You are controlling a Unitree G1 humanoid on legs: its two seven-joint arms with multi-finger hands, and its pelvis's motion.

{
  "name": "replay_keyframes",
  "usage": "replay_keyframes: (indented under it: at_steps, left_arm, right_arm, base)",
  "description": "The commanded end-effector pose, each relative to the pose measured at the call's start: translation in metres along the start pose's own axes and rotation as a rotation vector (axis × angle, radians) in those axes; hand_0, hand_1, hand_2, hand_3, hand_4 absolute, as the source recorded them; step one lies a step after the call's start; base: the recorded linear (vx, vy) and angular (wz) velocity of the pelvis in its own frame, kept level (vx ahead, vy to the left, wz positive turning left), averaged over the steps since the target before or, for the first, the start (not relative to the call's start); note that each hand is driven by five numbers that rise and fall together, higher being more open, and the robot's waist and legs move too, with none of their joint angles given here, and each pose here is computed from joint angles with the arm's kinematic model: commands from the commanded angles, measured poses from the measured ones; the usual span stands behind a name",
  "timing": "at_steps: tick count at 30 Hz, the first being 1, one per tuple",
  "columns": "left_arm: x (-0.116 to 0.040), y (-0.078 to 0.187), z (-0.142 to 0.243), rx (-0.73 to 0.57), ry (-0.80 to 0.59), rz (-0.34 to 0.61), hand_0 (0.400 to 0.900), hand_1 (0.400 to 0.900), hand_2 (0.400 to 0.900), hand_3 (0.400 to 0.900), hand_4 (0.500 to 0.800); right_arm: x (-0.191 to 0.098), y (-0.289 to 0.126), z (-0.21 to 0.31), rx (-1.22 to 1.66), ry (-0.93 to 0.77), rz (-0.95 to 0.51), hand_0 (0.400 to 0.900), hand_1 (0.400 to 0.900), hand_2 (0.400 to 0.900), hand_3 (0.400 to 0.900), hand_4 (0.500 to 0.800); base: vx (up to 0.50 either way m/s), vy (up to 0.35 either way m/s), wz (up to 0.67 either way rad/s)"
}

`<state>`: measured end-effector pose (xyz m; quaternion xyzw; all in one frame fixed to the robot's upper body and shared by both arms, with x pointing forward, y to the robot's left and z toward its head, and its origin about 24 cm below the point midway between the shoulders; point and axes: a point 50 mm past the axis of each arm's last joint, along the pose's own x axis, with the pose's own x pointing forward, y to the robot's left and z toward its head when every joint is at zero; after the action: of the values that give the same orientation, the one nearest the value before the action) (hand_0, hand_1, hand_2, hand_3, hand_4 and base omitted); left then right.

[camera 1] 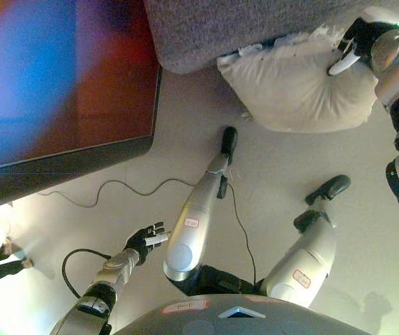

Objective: Pick up the pillow and put it on the sofa.

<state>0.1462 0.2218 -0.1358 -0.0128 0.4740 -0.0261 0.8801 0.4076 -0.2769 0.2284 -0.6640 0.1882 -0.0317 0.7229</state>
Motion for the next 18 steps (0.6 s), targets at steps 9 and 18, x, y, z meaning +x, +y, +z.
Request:
replay_keyframes:
  at_steps: [9, 18]
  left_arm:
    - [-0.041, 0.062, -0.073, 0.087, 0.334, 0.207, 0.9, 0.9, 0.9, 0.9, 0.8]
    - [-0.057, 0.082, -0.092, 0.077, 0.444, 0.318, 0.9, 0.9, 0.9, 0.9, 0.8]
  right_arm:
    - [-0.021, -0.038, 0.025, -0.015, -0.273, -0.01, 0.4, 0.4, 0.4, 0.4, 0.5]
    - [-0.033, -0.013, 0.049, -0.001, -0.495, 0.187, 0.4, 0.4, 0.4, 0.4, 0.5]
  base:
    - [0.104, -0.126, 0.02]
    - [0.157, -0.074, 0.07]
